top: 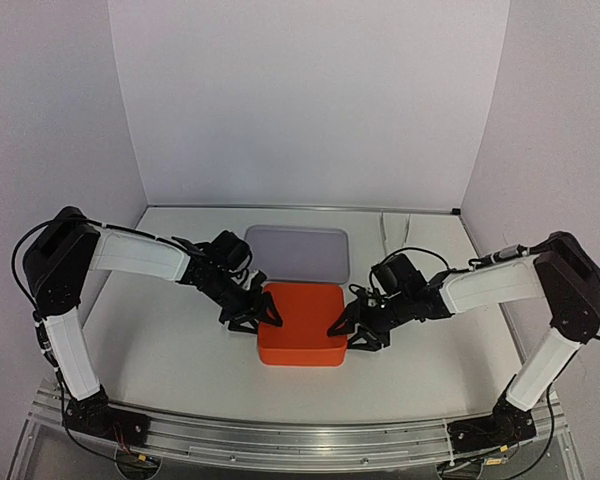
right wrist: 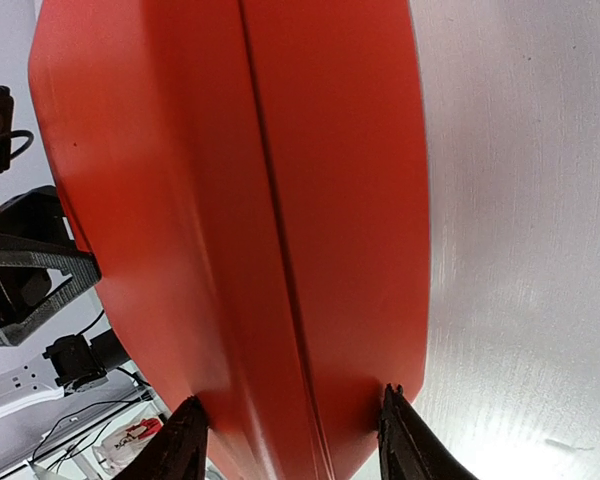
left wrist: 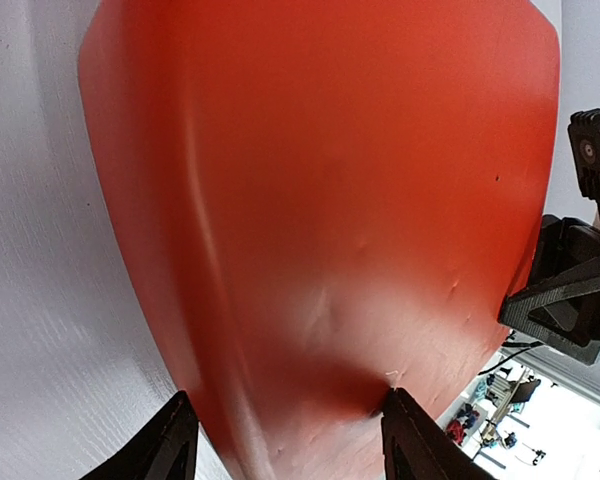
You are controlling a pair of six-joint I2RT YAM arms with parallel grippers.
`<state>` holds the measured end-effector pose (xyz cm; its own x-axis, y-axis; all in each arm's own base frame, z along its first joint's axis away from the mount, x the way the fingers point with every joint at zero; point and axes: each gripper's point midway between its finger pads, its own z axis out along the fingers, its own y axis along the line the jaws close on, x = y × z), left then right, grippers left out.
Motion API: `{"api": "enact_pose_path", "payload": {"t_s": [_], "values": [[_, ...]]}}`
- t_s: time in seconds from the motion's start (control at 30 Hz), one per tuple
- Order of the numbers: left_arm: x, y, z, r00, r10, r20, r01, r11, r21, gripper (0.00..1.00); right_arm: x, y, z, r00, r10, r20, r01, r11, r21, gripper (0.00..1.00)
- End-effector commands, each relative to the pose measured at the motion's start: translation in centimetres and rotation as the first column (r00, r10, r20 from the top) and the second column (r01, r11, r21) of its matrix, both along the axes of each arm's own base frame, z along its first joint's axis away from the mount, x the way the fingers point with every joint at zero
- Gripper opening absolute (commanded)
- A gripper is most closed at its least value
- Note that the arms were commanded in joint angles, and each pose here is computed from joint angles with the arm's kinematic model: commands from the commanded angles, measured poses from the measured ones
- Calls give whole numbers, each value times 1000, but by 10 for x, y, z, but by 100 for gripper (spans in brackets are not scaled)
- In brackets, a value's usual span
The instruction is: Pack the chocolate
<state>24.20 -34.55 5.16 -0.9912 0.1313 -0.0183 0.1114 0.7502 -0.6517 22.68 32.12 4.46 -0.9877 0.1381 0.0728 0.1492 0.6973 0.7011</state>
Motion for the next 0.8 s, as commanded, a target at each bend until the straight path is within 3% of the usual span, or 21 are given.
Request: {"api": "enact_pose_path", "payload": {"t_s": [0.0, 0.2, 0.47, 0.53, 0.77], "values": [[-30, 25, -54, 990, 22, -141, 0, 988, 155, 59, -39, -32, -69, 992, -19, -123, -2, 985, -174, 50], [-40, 33, -69, 980, 30, -195, 11, 979, 205, 59, -62, -46, -103, 992, 13, -128, -45, 966, -255, 32], [-59, 46, -90, 958, 45, -284, 29, 968, 250, 55, -90, -75, -149, 987, -8, -158, -57, 912, -406, 27], [-62, 49, -94, 955, 48, -292, 31, 965, 260, 55, -97, -88, -161, 987, -7, -158, -70, 875, -479, 20], [-78, 63, -116, 942, 71, -329, 27, 958, 284, 50, -116, -142, -195, 994, 71, -84, -110, 681, -724, 16]]}}
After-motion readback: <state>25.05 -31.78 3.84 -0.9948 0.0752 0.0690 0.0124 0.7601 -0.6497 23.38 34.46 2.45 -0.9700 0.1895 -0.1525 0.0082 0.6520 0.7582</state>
